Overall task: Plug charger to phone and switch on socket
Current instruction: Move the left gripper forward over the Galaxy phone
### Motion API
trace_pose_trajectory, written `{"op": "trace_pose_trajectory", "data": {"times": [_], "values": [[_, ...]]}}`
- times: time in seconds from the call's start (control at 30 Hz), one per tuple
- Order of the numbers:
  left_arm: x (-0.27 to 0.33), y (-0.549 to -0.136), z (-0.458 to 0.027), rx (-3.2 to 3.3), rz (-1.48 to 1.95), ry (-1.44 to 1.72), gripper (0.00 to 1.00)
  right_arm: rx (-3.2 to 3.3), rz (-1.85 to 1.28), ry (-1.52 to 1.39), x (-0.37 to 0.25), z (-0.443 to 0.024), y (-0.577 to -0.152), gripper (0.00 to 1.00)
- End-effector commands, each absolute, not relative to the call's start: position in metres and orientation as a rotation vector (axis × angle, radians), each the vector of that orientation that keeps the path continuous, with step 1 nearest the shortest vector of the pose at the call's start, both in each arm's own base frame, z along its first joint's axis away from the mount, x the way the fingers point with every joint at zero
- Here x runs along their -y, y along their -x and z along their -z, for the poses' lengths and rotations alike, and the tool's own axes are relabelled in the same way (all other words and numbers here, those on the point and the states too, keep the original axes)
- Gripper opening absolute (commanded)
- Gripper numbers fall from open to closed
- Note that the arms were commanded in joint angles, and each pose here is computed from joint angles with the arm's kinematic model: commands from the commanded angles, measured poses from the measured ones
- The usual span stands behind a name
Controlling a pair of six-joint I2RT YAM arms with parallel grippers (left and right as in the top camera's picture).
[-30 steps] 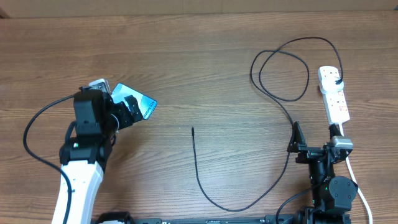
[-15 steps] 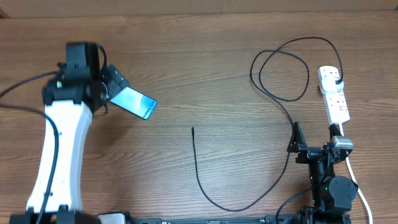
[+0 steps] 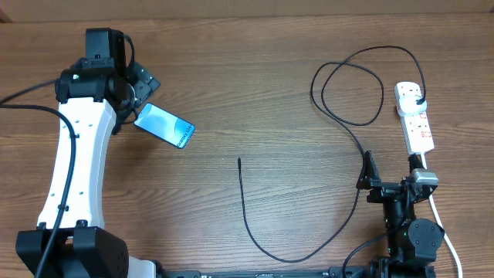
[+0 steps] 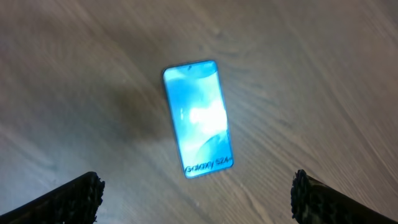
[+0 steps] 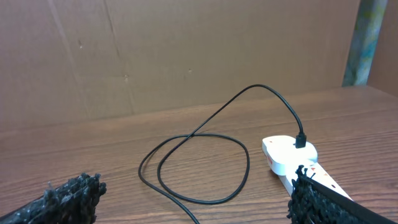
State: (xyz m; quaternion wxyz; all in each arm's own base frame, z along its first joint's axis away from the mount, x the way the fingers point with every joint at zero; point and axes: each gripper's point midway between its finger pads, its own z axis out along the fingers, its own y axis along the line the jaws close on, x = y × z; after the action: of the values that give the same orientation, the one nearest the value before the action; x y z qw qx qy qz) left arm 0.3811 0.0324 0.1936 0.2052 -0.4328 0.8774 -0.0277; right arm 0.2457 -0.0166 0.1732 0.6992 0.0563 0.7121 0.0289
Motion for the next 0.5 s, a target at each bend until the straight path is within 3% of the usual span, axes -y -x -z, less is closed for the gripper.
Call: {"op": "trace_pose_trajectory", "data": {"times": [0.0, 0.47], "values": [[-0.029, -0.379, -0.188, -2.417, 0.081, 1.355, 1.00, -1.584, -0.064, -0.127, 0.016, -0.171, -0.246, 1.00], [-0.020, -0.403, -0.151, -2.523, -0.188, 1.448, 1.00, -1.584, -0.064, -0.127, 0.016, -0.171, -0.246, 1.00]]}}
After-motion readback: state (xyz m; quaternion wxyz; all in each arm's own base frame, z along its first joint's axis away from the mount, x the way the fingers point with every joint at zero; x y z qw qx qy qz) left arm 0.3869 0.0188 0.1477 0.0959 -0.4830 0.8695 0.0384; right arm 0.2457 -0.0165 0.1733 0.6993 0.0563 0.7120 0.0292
